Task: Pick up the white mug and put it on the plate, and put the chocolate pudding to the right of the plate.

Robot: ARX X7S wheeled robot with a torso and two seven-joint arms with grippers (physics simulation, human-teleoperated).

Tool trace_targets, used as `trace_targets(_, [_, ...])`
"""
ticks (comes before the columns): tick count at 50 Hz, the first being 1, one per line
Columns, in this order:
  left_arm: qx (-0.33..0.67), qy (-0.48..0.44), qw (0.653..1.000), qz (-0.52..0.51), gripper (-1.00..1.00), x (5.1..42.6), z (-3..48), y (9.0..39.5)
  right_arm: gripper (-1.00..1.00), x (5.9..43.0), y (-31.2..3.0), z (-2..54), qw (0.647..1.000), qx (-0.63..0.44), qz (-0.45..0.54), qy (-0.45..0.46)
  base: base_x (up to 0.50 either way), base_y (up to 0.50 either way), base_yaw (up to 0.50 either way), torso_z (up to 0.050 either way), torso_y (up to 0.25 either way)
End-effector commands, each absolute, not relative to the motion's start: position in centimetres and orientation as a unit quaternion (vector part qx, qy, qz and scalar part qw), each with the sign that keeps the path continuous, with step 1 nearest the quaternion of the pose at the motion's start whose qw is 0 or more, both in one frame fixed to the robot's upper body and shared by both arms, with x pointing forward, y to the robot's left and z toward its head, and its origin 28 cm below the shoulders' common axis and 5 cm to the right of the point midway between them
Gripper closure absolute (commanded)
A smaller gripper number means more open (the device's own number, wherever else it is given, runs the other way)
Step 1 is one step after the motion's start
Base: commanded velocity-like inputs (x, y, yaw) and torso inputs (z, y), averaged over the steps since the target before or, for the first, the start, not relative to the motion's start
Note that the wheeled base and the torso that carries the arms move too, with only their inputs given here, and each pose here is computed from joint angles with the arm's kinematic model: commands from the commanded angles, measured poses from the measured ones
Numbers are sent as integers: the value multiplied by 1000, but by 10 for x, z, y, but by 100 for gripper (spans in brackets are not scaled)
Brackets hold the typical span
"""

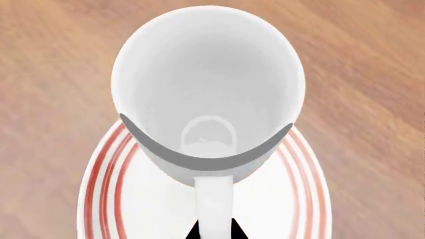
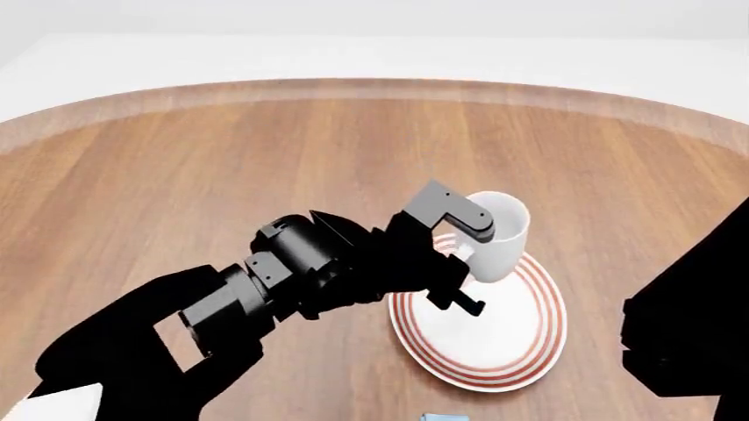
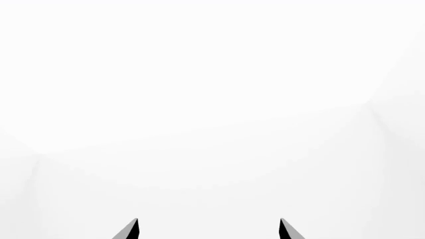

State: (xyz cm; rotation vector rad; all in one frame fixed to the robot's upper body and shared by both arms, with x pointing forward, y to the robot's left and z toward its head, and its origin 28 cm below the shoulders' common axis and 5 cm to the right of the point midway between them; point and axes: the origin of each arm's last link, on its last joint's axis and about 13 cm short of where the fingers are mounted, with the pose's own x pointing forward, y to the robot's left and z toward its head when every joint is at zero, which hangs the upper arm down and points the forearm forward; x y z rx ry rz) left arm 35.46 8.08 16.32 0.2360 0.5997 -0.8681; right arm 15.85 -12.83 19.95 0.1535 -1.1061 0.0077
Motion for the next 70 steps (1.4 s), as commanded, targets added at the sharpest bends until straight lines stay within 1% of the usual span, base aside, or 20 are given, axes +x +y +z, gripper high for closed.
trace_targets(1, [97,291,850,-429,100,349,159,69,-100,160,-130,199,845,60,-2,-531,0,0,0,0,0])
trace_targets(24, [99,306,849,-419,100,345,147,70,-100,159,-130,198,846,62,-1,-529,0,0,0,0,0])
trace_targets(31, [99,308,845,-425,100,345,152,68,-100,160,-130,197,847,64,-1,-528,0,0,0,0,0])
trace_targets(33, [119,301,844,-427,100,345,155,68,-100,160,-130,197,847,65,-1,-527,0,0,0,0,0])
trace_targets(34, [110,306,845,-425,100,344,158,67,-100,160,-130,197,847,65,-1,-527,0,0,0,0,0])
trace_targets(40, [125,303,844,-425,100,344,162,67,-100,160,-130,196,847,67,-1,-527,0,0,0,0,0])
trace_targets(70, [111,326,845,-410,100,343,142,72,-100,160,-130,193,850,69,-1,-523,0,0,0,0,0])
